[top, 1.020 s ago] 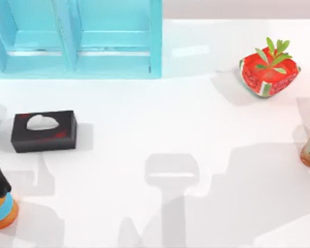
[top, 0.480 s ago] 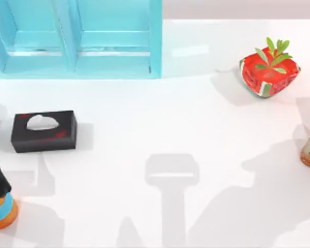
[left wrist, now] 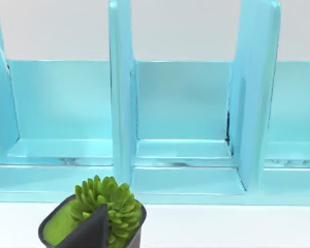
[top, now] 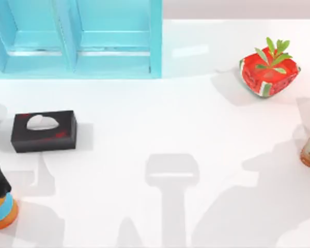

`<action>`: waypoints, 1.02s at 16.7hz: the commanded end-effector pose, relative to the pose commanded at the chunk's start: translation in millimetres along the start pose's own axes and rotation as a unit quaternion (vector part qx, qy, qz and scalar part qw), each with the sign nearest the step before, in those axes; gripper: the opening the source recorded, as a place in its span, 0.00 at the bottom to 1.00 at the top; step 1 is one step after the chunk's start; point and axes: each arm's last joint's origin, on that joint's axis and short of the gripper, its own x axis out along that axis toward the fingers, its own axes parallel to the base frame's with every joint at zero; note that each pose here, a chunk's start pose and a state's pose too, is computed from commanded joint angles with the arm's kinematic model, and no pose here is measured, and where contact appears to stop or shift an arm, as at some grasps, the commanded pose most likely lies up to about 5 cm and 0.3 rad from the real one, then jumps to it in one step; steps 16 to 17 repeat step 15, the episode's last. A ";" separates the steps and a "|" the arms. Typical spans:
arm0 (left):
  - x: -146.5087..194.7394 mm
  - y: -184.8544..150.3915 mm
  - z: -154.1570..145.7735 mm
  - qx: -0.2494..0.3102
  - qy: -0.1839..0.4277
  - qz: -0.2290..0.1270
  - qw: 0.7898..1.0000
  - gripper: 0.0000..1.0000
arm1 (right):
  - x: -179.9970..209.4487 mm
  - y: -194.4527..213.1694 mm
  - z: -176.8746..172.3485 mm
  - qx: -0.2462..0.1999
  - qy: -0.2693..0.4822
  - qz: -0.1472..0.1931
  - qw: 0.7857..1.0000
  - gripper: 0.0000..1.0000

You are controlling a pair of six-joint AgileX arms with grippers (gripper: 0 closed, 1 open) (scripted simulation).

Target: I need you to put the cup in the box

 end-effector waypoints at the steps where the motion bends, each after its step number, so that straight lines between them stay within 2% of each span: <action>1: 0.0 0.0 0.0 0.000 0.000 0.000 1.000 1.00 | 0.0 0.0 0.0 0.000 0.000 0.000 1.000 0.38; 9: 0.0 0.0 0.0 0.000 0.000 0.000 1.000 1.00 | 0.0 0.0 0.0 0.000 0.000 0.000 1.000 0.98; 17: 0.0 0.0 0.0 0.000 0.000 0.000 1.000 1.00 | 0.0 0.0 0.0 0.000 0.000 0.000 1.000 1.00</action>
